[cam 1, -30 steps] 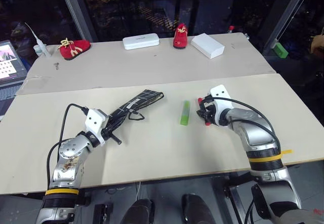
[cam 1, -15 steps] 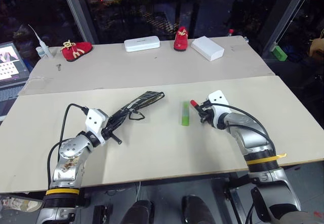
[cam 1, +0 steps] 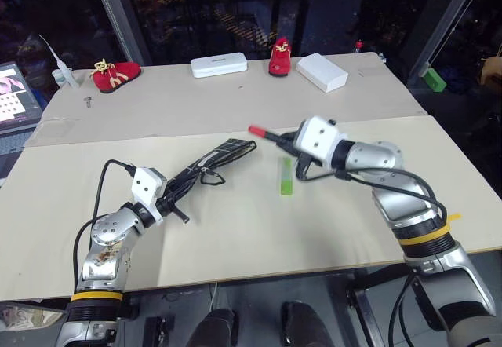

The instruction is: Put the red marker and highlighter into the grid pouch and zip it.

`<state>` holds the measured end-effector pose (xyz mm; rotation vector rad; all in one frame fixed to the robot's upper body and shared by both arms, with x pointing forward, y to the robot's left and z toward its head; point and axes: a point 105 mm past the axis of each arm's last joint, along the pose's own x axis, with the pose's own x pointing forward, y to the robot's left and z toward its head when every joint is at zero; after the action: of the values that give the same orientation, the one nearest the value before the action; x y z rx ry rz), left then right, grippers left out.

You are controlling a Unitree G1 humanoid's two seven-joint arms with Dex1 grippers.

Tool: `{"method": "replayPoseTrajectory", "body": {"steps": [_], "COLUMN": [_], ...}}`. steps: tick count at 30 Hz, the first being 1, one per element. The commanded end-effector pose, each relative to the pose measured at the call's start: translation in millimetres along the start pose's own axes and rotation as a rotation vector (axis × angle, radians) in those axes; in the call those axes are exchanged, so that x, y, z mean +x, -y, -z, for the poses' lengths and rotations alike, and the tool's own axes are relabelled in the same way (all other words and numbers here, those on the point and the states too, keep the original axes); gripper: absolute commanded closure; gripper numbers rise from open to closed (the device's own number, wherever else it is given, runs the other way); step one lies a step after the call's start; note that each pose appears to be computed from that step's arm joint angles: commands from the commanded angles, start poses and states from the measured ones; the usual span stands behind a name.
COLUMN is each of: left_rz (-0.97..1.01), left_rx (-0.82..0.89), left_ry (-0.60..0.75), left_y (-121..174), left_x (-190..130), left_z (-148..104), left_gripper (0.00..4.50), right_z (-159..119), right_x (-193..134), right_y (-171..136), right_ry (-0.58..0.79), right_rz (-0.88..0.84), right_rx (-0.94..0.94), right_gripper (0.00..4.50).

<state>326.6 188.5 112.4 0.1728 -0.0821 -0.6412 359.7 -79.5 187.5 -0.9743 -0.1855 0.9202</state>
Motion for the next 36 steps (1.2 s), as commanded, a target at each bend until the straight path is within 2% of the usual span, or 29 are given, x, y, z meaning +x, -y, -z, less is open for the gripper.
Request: {"method": "replayPoseTrajectory", "body": {"steps": [1, 9, 16, 22, 36], "left_rz": [0.007, 0.038, 0.044, 0.048, 0.058], "left_rx": [0.026, 0.025, 0.031, 0.032, 0.035], "left_ry": [0.043, 0.037, 0.028, 0.028, 0.032], "left_y": [-2.2, 4.5, 4.6, 5.6, 6.5], "left_x": [2.5, 5.6, 5.7, 5.8, 7.0], "left_z": [-14.8, -12.6, -10.7, -10.4, -12.0], "left_gripper": [4.50, 4.50, 4.50, 4.50, 4.50], "right_z": [3.3, 5.2, 2.2, 4.6, -51.1], "right_x": [4.5, 21.3, 23.4, 30.1, 98.9], "right_y": [-1.7, 8.3, 13.5, 8.9, -31.5], "right_ry": [-0.025, -0.027, -0.015, -0.031, 0.147], "right_rz": [-0.022, 0.004, 0.002, -0.022, -0.150], "right_rx": [-0.178, -0.240, -0.265, -0.341, -0.643], "right_gripper": [3.98, 3.98, 3.98, 3.98, 3.98]}}
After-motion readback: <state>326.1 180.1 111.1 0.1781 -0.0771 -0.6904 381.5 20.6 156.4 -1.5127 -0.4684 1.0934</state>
